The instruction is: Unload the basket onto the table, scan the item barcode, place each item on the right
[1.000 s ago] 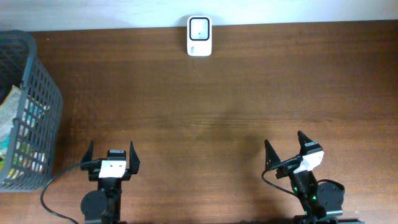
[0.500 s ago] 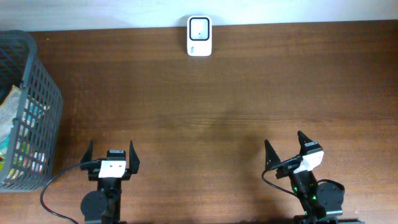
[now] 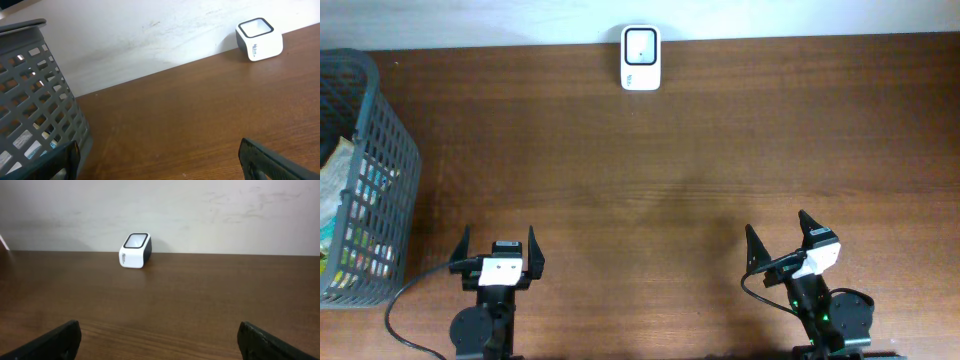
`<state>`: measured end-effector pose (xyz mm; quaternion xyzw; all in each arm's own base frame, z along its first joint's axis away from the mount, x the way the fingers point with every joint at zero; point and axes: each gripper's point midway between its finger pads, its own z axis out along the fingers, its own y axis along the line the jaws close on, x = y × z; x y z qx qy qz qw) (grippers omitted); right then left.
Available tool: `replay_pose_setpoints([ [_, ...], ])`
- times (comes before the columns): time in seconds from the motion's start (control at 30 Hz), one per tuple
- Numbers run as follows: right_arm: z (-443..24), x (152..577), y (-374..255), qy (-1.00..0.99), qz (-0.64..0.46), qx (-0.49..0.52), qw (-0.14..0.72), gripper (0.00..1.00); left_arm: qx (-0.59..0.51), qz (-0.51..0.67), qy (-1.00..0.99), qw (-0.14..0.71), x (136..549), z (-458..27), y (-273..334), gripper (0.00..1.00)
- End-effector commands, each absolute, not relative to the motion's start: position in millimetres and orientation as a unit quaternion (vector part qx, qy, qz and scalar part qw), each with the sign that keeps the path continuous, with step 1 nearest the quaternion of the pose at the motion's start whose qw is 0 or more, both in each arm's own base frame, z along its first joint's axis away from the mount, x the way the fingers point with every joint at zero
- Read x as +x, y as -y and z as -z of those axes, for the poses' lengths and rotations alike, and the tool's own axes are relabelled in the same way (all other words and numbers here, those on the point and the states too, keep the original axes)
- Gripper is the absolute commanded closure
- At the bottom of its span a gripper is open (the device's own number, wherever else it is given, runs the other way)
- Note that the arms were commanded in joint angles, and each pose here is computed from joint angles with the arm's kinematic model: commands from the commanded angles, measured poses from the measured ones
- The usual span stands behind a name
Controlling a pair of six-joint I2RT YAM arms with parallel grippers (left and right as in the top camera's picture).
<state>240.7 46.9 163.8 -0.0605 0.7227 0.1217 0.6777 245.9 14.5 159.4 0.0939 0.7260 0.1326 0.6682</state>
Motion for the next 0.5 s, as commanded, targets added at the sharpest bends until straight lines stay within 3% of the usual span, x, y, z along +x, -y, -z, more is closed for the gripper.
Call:
replay_pose_setpoints([
  [0.0,-161.0,240.2,-49.0,-0.724,-0.127,-0.063,0.675,0.01,0.094,-0.142,-0.724,0.668,245.5,-159.5,-16.3,0.01],
  [0.47,-161.0,240.2,-49.0,-0.724,-0.127,-0.063,0.675,0.01,0.088,-0.148,-0.723,0.669,245.3,-161.0,-19.1,0.01],
])
